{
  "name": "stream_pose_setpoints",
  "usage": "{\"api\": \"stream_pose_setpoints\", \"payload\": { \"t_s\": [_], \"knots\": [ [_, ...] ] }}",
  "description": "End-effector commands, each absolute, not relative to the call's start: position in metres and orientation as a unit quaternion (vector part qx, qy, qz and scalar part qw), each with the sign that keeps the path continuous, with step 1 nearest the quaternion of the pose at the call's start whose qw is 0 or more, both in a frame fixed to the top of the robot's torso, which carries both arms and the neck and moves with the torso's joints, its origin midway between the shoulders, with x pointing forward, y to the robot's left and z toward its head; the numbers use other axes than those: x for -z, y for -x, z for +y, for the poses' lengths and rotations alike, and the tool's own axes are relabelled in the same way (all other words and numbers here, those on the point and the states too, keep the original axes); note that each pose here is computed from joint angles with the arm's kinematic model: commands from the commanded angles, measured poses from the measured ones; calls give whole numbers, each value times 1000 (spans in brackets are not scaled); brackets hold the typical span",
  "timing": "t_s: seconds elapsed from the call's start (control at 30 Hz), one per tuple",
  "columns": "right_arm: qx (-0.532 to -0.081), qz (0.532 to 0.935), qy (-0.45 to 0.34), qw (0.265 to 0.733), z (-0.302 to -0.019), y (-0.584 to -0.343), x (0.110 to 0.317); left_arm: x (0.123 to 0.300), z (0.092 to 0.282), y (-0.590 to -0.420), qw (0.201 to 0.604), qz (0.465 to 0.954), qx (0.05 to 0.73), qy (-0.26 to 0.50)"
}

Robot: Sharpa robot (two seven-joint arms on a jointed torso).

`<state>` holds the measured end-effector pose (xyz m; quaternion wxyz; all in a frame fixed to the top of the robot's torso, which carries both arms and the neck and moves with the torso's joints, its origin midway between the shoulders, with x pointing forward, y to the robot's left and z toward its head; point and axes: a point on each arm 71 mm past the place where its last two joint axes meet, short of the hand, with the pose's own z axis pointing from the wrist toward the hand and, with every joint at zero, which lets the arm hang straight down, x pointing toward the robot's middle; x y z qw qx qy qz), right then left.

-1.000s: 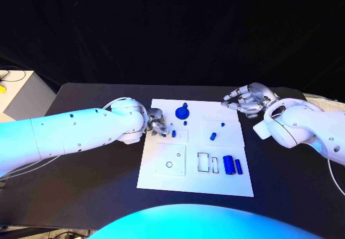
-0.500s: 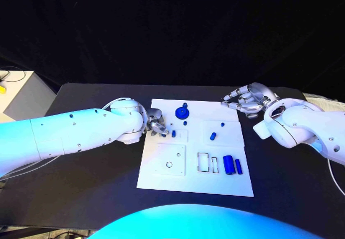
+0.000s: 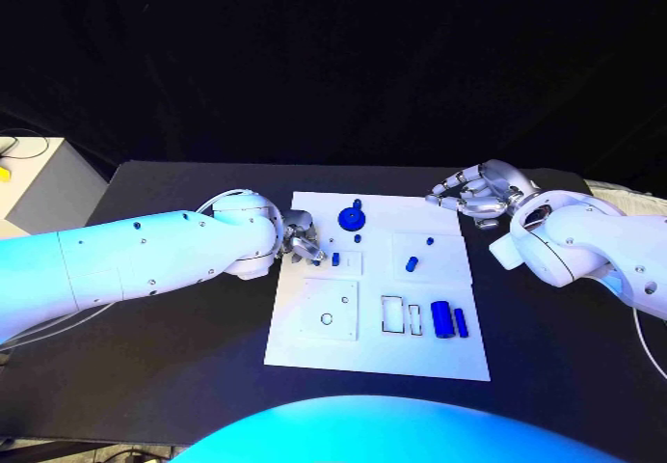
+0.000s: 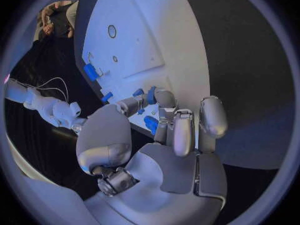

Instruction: Assemble the parts on the task board

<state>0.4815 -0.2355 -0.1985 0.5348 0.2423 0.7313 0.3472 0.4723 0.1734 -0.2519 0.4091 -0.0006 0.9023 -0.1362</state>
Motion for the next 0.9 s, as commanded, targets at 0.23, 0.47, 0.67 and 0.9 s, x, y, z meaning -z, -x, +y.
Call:
{"api": "stream_pose_setpoints", "payload": {
  "t_s": [0.23, 0.47, 0.67, 0.9],
  "knots": [
    [-352, 728, -240, 537, -235, -481, 198, 261, 173, -467, 396, 909, 130, -9],
    [-351, 728, -240, 537, -235, -481, 198, 260, 173, -467, 400, 907, 132, -6],
    [-351, 729, -240, 536, -236, -481, 199, 260, 175, -467, 403, 906, 132, -3],
    [-351, 729, -240, 536, -236, -481, 199, 257, 176, -468, 407, 903, 134, 0]
  ]
}}
